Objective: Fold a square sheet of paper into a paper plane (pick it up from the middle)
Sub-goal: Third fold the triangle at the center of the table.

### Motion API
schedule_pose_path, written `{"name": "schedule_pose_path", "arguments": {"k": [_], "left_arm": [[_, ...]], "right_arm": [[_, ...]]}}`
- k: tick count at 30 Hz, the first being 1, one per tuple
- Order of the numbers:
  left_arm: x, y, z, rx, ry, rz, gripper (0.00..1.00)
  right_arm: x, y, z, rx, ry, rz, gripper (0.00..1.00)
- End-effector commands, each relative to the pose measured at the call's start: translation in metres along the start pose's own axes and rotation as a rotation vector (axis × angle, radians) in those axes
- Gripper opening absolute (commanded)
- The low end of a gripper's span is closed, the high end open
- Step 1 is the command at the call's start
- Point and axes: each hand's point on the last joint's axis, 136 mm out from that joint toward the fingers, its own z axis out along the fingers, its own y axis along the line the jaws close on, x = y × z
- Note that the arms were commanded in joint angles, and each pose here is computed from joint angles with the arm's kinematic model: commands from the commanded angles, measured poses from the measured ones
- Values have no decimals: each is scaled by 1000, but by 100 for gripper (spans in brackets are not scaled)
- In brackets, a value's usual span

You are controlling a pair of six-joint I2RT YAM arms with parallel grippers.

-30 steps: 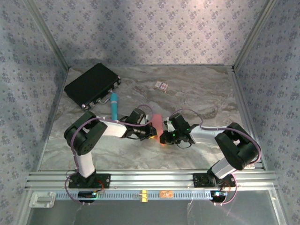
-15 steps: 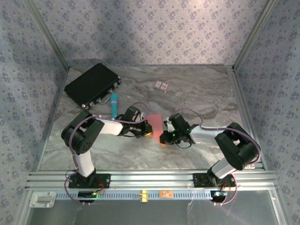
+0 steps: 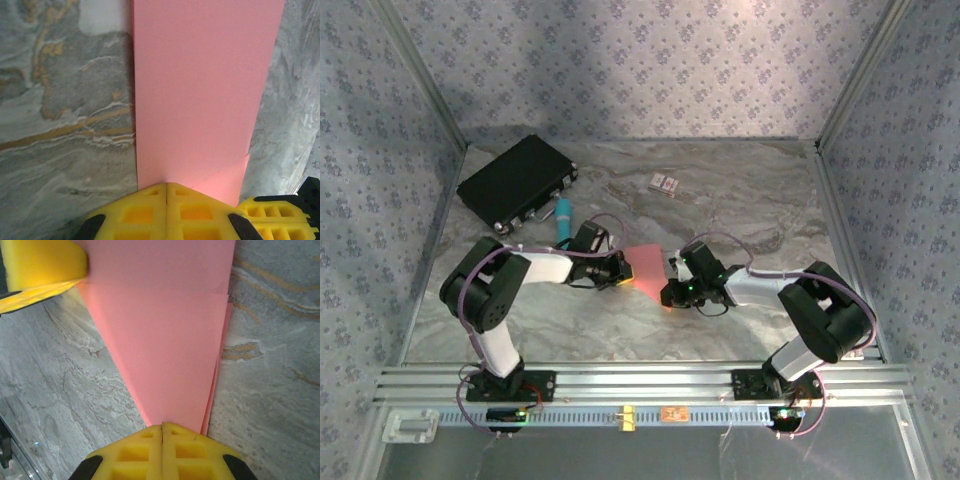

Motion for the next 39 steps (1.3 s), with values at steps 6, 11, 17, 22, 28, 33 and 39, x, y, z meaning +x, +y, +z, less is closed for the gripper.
{"name": "schedule_pose_path", "arguments": {"k": [6, 11, 17, 22, 28, 33, 39], "left_arm": [[-15, -20, -23, -70, -83, 75, 9], [-5, -39, -18, -40, -75, 117, 11], [10, -43, 2, -12, -20, 131, 10], [12, -18, 16, -66, 5, 102, 6], [21, 5, 23, -133, 42, 92, 2], [23, 11, 21, -150, 43, 96, 1], [21, 7, 21, -139, 40, 98, 1]], "right_arm": [[34, -37, 3, 151, 108, 71, 0], [33, -37, 2, 151, 108, 69, 0], [32, -35, 2, 145, 107, 67, 0], [26, -28, 0, 115, 88, 57, 0], [1, 8, -11, 22, 49, -16, 0], [-14, 33, -10, -33, 55, -81, 0], [-24, 36, 15, -11, 114, -105, 0]]}}
